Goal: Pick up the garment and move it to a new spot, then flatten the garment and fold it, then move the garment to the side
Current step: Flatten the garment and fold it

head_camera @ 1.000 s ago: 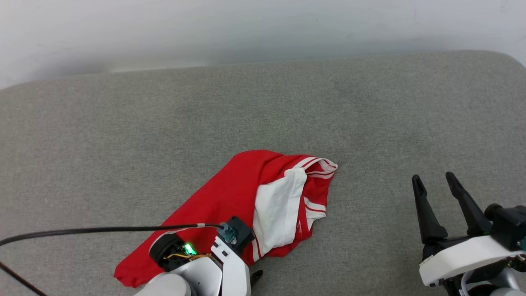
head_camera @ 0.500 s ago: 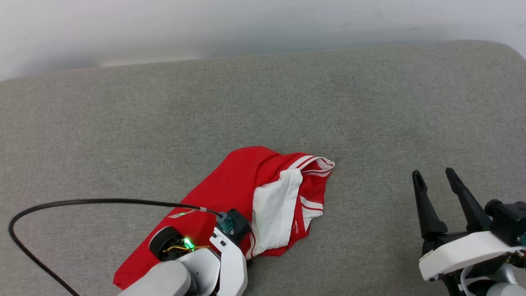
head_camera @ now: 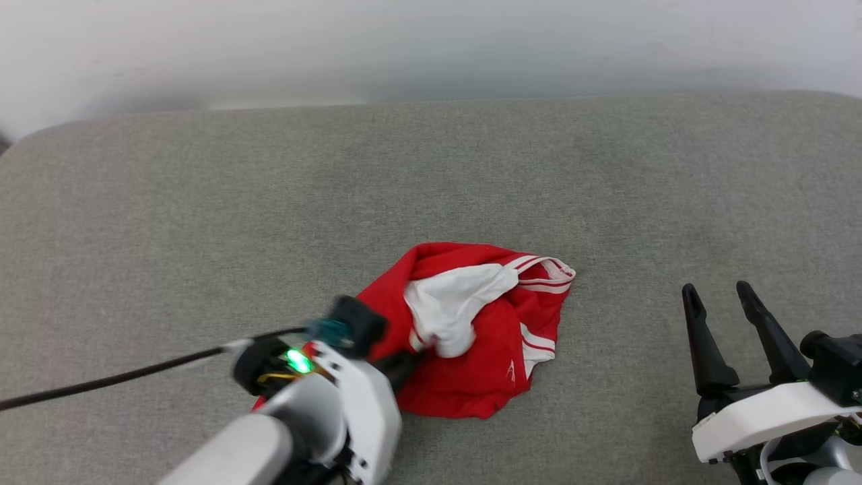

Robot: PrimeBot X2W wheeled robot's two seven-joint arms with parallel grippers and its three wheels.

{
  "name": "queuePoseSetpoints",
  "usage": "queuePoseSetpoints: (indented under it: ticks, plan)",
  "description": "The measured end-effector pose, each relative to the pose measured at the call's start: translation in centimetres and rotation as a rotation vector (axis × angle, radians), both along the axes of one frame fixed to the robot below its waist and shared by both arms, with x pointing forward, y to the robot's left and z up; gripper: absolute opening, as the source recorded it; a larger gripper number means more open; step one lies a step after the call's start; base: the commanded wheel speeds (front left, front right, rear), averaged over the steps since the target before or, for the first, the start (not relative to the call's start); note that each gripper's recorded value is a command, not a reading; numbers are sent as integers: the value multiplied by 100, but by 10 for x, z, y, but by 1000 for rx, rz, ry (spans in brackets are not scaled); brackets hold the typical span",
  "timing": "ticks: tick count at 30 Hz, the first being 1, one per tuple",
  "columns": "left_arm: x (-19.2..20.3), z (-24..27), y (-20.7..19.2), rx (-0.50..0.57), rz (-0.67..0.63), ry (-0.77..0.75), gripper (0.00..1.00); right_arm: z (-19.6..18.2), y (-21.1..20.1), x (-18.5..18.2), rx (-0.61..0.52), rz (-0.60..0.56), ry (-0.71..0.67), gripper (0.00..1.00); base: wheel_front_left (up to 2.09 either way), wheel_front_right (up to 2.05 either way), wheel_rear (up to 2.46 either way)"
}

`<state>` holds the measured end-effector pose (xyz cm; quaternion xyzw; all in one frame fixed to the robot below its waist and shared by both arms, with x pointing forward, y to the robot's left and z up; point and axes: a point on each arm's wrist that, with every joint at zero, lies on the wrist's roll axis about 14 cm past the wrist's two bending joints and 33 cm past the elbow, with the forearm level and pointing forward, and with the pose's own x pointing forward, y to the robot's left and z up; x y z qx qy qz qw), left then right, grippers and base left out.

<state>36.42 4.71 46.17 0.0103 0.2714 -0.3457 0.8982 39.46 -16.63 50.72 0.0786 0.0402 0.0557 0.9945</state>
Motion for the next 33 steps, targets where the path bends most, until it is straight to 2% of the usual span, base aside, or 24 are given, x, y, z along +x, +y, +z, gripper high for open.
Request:
queuePoseSetpoints:
  ticks: [7,14,18,21,22,23,24,25,28,33]
  plan:
    - [32,28,69,-112,333,-93,0,-2,6,2,-1,18,13,100,0,0,0]
    - [41,-1,142,-128,615,-31,0,-6,5,4,-6,16,30,100,0,0,0]
    - [31,-35,165,-113,707,65,0,-8,3,6,-10,11,37,100,0,0,0]
    - [24,-53,168,-112,719,114,0,-7,1,6,-13,6,35,100,0,0,0]
    - [22,-57,163,-120,709,125,8,-7,0,6,-13,4,34,100,0,0,0]
    - [20,-60,161,-118,704,129,37,-6,0,6,-16,3,32,100,0,0,0]
    - [20,-60,159,-129,707,124,97,-5,-1,6,-16,2,29,100,0,0,0]
    - [21,-59,156,-144,707,115,100,-4,0,6,-17,3,24,100,0,0,0]
    - [26,-45,157,-151,714,30,100,1,1,6,-23,7,11,100,0,0,0]
    - [36,-3,166,-148,746,-189,100,11,4,2,-25,17,-13,100,0,0,0]
